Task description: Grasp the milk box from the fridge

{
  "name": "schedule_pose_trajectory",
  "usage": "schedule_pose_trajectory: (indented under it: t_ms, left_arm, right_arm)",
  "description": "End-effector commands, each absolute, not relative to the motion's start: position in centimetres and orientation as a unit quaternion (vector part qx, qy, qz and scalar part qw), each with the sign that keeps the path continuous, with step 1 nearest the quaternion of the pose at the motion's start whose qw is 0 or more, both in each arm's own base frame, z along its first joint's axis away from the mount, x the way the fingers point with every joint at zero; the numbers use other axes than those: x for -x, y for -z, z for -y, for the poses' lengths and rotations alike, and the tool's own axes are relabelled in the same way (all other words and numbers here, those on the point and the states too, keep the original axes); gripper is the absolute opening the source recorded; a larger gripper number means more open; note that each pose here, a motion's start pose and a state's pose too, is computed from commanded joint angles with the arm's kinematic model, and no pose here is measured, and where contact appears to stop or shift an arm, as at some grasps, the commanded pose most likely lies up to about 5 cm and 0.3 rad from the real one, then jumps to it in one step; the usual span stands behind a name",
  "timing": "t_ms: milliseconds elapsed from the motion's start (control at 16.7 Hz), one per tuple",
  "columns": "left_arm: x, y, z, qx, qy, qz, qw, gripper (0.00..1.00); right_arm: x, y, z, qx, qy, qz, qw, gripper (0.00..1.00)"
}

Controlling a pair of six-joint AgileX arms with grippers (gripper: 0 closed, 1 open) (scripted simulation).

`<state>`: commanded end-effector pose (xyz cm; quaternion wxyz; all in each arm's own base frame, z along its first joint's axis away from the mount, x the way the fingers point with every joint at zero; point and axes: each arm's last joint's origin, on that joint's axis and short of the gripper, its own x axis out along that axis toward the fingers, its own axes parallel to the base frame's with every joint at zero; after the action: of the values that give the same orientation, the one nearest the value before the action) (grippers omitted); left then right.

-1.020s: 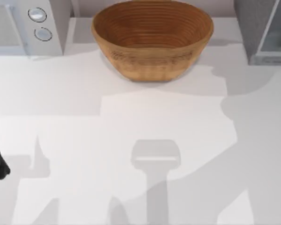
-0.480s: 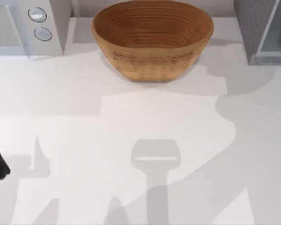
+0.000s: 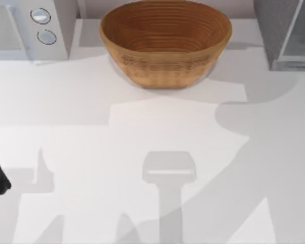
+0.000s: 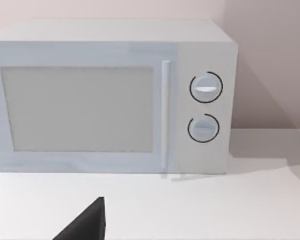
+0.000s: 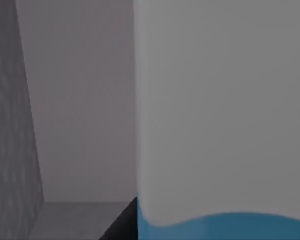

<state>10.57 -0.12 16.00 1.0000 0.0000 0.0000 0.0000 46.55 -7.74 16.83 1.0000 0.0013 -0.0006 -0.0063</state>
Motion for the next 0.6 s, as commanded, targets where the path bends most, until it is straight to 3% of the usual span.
schedule_pose_trajectory:
  t_ms: [300, 600]
  left_arm:
    - [-10.6, -16.0, 0.1, 0.0, 0.0, 0.0, 1.0, 1.0]
    - [-10.6, -16.0, 0.1, 0.0, 0.0, 0.0, 1.0, 1.0]
  right_arm:
    - [-45.0, -17.0, 7.7, -0.002, 0.003, 0.003, 1.0, 0.0]
    - [-39.8, -16.5, 7.7, -0.004, 0.005, -0.008, 1.0, 0.0]
